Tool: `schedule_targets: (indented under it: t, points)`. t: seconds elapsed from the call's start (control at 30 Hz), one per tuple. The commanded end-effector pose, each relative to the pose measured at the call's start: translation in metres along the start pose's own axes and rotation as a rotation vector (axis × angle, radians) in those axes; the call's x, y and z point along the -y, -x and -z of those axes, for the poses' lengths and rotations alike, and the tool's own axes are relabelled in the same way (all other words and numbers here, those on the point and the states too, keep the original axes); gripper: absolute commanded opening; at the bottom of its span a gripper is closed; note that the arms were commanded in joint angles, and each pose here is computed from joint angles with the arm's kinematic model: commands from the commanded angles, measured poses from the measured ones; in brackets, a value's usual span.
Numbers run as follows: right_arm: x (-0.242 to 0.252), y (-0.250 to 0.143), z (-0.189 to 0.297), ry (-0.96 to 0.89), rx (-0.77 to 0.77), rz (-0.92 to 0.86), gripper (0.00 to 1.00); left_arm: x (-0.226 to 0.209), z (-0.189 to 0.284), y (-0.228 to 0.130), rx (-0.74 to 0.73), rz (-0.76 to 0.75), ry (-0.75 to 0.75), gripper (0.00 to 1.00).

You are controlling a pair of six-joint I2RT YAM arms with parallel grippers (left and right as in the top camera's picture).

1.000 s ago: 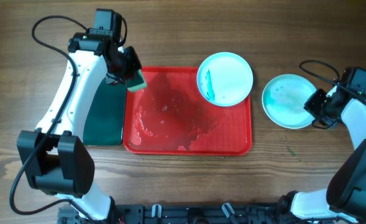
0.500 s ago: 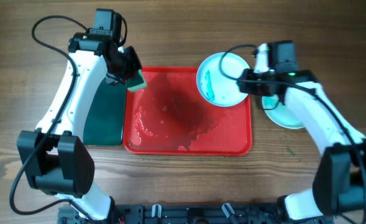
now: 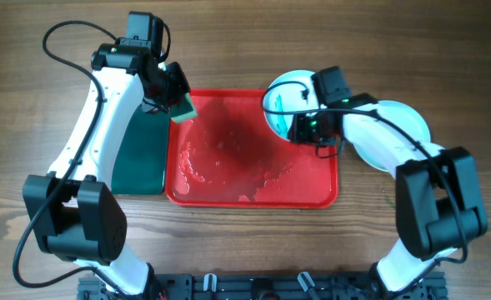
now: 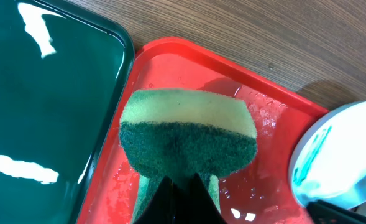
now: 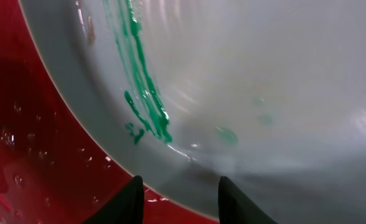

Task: Clean dirty plates on tray and stack at the side
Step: 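Grasp the last plate's rim with the right gripper and pull it to tray center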

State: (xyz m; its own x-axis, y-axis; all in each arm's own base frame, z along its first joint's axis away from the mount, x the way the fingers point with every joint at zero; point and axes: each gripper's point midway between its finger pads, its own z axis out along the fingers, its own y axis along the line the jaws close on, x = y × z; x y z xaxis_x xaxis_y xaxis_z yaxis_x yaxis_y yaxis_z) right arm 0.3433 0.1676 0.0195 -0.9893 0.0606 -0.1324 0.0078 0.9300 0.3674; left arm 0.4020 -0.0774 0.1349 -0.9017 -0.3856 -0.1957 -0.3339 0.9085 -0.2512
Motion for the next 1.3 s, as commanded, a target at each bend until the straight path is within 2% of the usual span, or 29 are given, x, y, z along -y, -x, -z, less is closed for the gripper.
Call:
schedule_targets:
  t: [0.0,0.2,0.43,0.5,0.6,0.67,0.8,0.93,1.17,1.27]
  points:
    - [-0.021,-0.009,-0.009,0.039,-0.039,0.008,0.39,0.002,-0.002,-0.002,-0.008,-0.018,-0.006,0.04]
    - [-0.047,-0.025,-0.012,0.107,-0.086,0.064,0.38,0.002,-0.002,-0.002,-0.008,-0.018,-0.006,0.04]
    - [-0.115,-0.071,-0.024,0.210,-0.150,0.284,0.40,0.000,-0.002,-0.004,-0.018,-0.017,0.000,0.04]
    - [-0.121,-0.066,-0.019,0.219,-0.142,0.297,0.41,0.000,-0.002,-0.005,-0.021,-0.017,0.002,0.04]
    - [-0.119,-0.037,0.008,0.208,-0.097,0.271,0.40,0.000,-0.002,-0.005,-0.021,-0.017,0.002,0.04]
    - [-0.104,-0.015,0.036,0.167,-0.059,0.228,0.39,0.000,-0.002,-0.005,-0.021,-0.017,0.002,0.04]
    - [-0.024,0.009,0.070,-0.043,-0.008,0.076,0.40,0.000,-0.002,-0.005,-0.021,-0.018,0.002,0.04]
    - [0.018,-0.004,0.052,-0.131,-0.057,0.098,0.40,0.008,-0.003,-0.010,-0.024,-0.042,-0.003,0.04]
    - [0.044,-0.027,0.007,-0.167,-0.142,0.126,0.38,0.027,-0.005,-0.021,-0.027,-0.098,-0.016,0.04]
    - [0.050,-0.027,-0.006,-0.174,-0.156,0.126,0.27,0.031,-0.006,-0.023,-0.022,-0.115,-0.009,0.04]
